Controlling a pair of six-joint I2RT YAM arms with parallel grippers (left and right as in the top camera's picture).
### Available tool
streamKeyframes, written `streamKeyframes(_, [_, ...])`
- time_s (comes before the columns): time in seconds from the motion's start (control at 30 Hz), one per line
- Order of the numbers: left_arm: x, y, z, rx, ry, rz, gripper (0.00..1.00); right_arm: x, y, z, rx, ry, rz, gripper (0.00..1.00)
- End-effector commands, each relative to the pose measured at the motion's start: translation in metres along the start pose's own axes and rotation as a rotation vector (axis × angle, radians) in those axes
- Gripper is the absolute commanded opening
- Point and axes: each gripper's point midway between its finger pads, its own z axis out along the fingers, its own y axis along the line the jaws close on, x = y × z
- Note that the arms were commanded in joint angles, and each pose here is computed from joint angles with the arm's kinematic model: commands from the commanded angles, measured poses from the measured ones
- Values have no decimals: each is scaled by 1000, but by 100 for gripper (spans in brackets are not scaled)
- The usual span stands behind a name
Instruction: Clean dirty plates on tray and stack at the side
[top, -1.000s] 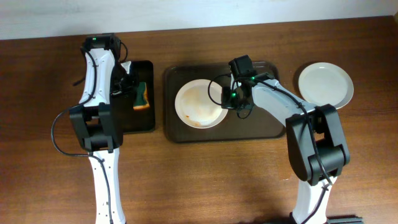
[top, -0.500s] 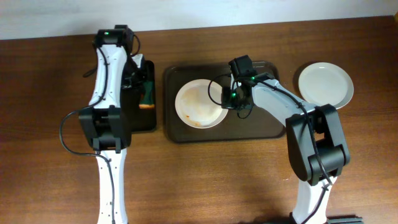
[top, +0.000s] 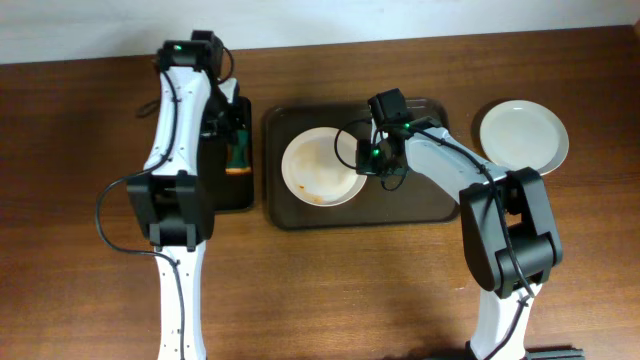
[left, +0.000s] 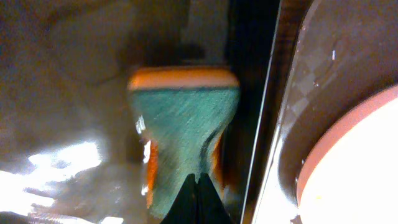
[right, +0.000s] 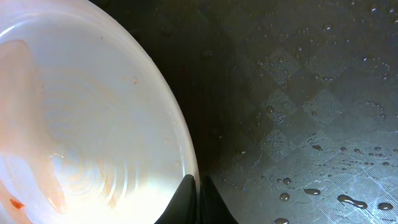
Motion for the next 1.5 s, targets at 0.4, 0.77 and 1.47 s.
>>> streamKeyframes(0.4, [-2, 14, -9, -79, -11, -13, 0, 0, -13, 4, 48, -2, 3, 4])
streamKeyframes(0.77, [10, 26, 57, -89, 138, -42, 0, 1, -13, 4, 48, -1, 3, 4])
streamKeyframes(1.47, [25, 27, 32, -115, 139, -38, 0, 1, -13, 4, 49, 2, 4, 4])
